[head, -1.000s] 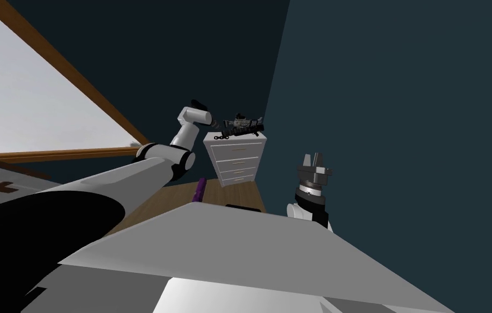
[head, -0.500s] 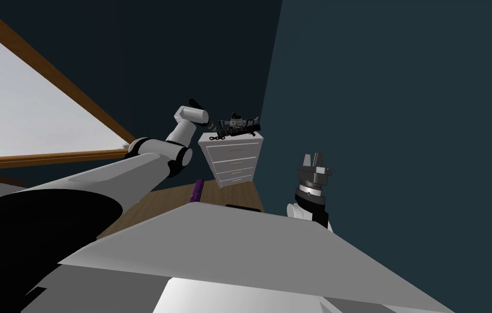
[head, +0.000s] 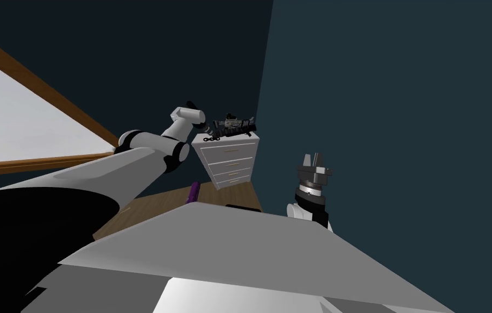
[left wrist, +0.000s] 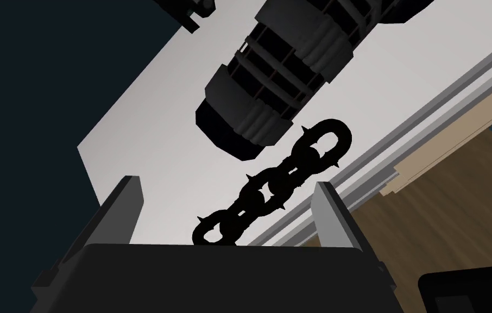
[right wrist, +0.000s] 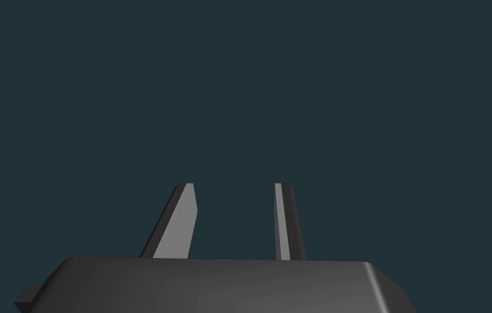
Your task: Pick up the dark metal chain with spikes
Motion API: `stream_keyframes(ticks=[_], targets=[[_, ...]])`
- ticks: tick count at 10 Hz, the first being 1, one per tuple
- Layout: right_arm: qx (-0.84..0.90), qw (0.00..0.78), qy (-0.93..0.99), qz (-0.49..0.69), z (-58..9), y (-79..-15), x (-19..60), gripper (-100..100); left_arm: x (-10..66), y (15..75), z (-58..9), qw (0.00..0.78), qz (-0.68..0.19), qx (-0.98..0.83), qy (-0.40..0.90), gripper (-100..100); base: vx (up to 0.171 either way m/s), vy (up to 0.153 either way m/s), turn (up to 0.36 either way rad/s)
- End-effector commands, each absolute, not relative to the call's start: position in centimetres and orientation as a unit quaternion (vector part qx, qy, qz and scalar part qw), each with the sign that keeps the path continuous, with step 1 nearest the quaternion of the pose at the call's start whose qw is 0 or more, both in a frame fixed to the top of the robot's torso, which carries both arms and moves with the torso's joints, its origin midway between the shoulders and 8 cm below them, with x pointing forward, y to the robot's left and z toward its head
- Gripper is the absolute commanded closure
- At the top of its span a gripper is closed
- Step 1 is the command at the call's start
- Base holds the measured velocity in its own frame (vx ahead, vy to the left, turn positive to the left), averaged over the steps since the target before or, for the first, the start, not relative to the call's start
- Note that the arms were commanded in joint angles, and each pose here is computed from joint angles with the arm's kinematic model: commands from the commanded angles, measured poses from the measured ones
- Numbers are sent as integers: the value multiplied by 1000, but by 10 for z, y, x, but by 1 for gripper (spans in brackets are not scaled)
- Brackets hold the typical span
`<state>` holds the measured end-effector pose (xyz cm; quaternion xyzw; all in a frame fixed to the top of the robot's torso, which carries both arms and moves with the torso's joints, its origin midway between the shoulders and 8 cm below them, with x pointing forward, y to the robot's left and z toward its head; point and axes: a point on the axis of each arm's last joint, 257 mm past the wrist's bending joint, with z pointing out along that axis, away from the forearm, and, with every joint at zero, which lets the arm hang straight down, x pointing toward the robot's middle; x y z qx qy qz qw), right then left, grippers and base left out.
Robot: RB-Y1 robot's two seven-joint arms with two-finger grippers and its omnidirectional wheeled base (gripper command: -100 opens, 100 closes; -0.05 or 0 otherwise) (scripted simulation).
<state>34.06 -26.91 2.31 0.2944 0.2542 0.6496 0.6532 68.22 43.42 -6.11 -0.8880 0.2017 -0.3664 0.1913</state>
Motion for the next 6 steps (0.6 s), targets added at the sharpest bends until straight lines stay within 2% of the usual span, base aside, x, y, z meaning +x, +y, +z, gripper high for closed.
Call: stream_keyframes(ticks=[1, 6], targets=[[294, 653, 254, 650, 23, -269, 341, 0, 672, 441, -67, 185, -355, -896, 192, -100, 35, -28, -38], [294, 653, 254, 650, 23, -269, 341, 0, 644, 466, -105, 162, -299, -928, 151, -100, 26, -18, -44]])
